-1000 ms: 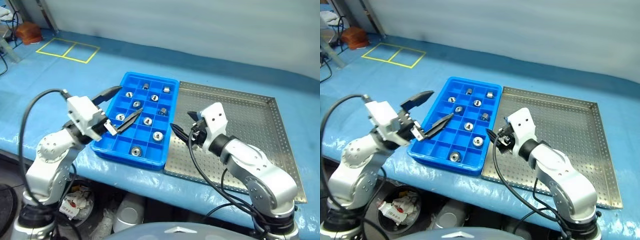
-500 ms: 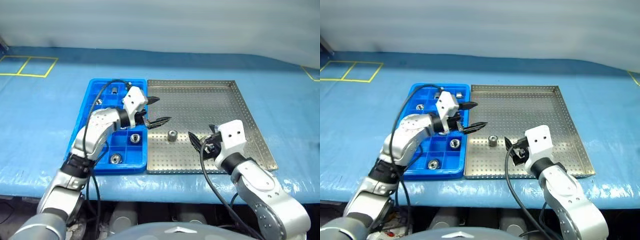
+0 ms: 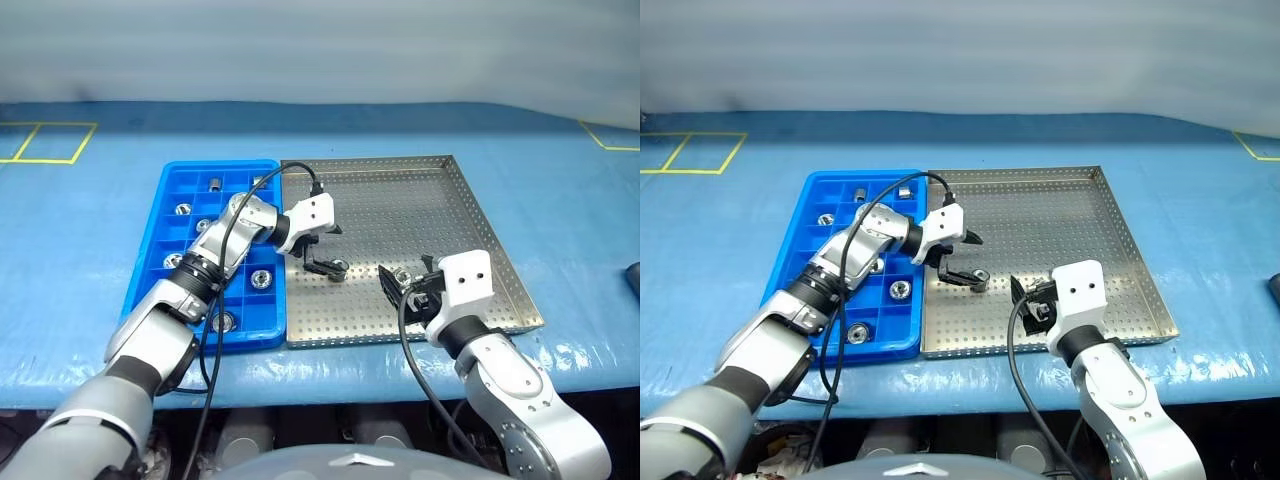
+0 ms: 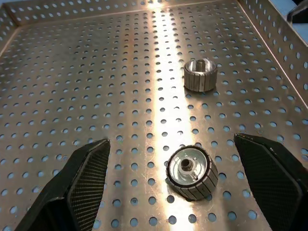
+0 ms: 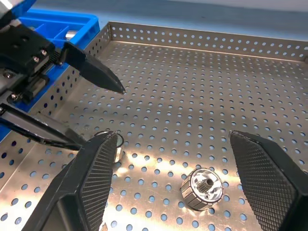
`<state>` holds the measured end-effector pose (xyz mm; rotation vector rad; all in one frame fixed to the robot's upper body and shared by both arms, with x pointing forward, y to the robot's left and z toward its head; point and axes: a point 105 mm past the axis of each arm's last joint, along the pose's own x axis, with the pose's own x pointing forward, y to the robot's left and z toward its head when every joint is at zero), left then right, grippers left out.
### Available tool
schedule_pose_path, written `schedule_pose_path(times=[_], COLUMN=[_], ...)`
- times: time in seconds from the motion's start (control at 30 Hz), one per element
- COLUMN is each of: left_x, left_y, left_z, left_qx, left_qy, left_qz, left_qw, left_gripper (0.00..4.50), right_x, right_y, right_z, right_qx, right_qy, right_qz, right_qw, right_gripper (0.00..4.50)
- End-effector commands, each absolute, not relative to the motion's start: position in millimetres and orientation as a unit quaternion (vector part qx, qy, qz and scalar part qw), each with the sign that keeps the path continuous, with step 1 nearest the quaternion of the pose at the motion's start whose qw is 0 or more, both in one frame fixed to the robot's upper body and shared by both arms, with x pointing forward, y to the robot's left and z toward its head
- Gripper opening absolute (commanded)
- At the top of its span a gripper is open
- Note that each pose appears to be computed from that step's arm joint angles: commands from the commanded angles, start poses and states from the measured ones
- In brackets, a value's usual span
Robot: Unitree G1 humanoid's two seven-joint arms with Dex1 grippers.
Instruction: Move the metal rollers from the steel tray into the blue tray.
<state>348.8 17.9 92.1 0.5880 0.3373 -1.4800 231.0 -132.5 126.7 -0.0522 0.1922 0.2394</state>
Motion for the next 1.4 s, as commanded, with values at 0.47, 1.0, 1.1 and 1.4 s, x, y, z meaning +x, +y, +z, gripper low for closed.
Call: schedule_pose_path(times=[0.47, 1.0, 1.1, 1.4], left_x=[364.0, 372.5, 372.7, 337.4], left_y=[13.5, 20.4, 37.7, 120.4], left_z=[75.0, 129.7, 155.2, 194.2], left_qx=[0.319, 0.221, 0.191, 0.159], left_qy=[0.208, 0.124, 0.080, 0.007], left_qz=[-0.658, -0.649, -0.616, -0.445], left_qw=[0.650, 0.717, 0.760, 0.881], left_gripper=[3.87, 1.70, 1.70, 1.70], right_x=[227.5, 234.4, 239.9, 257.8], right_y=[-127.9, -116.3, -106.9, -58.9], right_z=[144.9, 149.3, 150.1, 156.7], right_qx=[-0.020, -0.020, -0.026, -0.050], right_qy=[0.045, 0.039, 0.039, 0.026], right_qz=[0.110, 0.150, 0.182, 0.325], right_qw=[0.993, 0.988, 0.982, 0.944], right_gripper=[3.95, 3.95, 3.95, 3.95])
